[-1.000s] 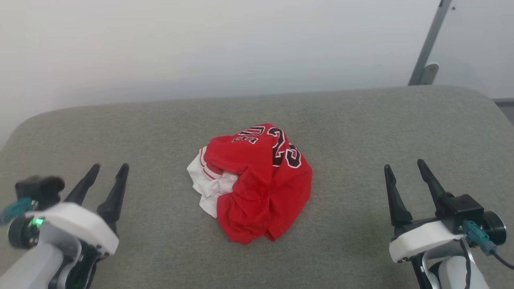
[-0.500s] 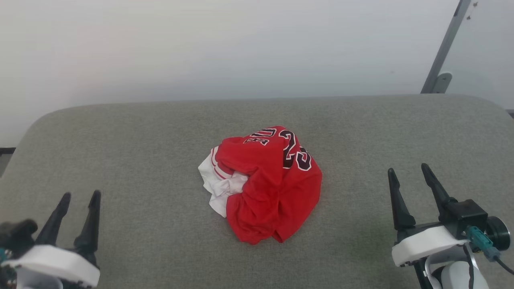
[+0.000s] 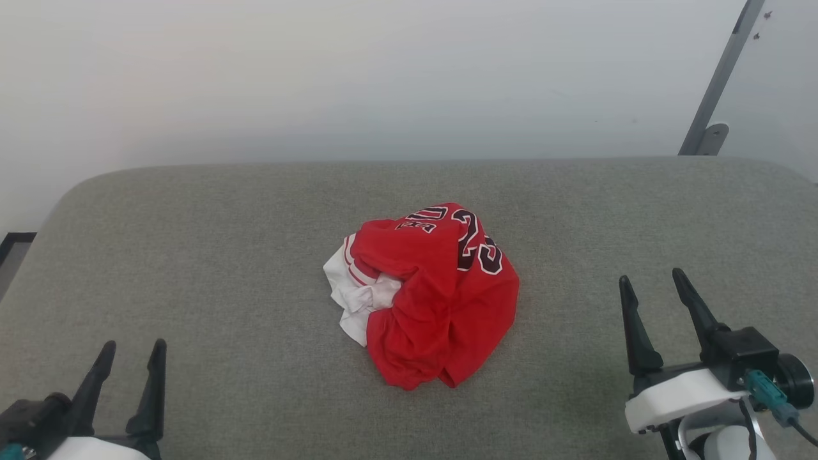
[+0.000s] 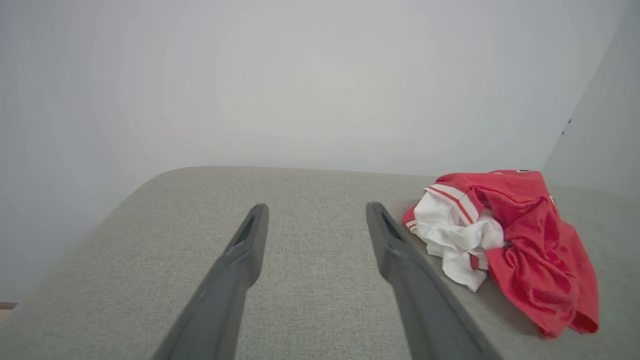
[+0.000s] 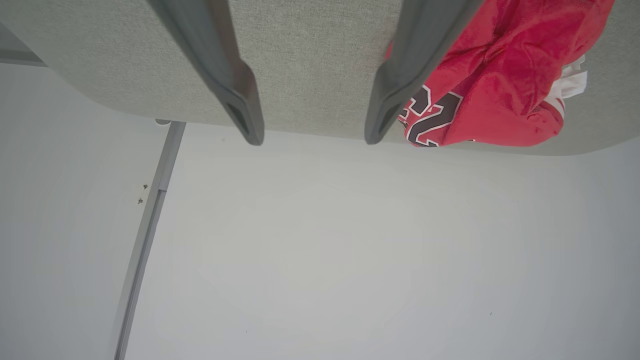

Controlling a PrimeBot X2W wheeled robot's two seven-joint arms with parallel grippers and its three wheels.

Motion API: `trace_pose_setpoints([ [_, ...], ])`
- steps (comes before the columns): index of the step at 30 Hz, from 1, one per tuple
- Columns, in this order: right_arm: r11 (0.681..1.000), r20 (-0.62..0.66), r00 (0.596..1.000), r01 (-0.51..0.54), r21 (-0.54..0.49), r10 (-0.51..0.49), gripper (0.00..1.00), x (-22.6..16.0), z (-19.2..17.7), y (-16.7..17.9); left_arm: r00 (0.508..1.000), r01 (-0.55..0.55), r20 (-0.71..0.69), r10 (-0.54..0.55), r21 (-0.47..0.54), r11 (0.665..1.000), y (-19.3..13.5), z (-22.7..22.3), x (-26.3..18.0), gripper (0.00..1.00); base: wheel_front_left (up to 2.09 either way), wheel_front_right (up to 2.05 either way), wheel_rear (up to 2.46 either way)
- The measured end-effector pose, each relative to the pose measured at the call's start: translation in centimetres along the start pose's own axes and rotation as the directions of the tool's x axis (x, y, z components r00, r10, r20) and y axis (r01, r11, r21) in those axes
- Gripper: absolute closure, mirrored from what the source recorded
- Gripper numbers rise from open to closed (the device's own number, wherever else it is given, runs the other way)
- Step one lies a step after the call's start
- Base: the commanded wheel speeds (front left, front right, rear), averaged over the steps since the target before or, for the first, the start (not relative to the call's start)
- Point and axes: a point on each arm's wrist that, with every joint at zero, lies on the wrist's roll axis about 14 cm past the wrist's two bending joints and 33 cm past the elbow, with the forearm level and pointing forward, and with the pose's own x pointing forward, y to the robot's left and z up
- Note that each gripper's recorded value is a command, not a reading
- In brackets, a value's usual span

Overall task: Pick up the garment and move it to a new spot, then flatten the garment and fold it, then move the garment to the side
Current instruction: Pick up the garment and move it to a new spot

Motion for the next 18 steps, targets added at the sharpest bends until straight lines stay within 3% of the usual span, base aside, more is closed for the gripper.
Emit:
trace_pose_setpoints([
  [18, 1.0, -0.011, 1.0, -0.003, 0.004, 0.003, 0.0, -0.4, -0.4, 0.2, 1.0, 0.01, -0.004, -0.01, -0.022, 1.0, -1.0, -0.5, -1.5, 0.0, 0.0, 0.0, 0.0],
])
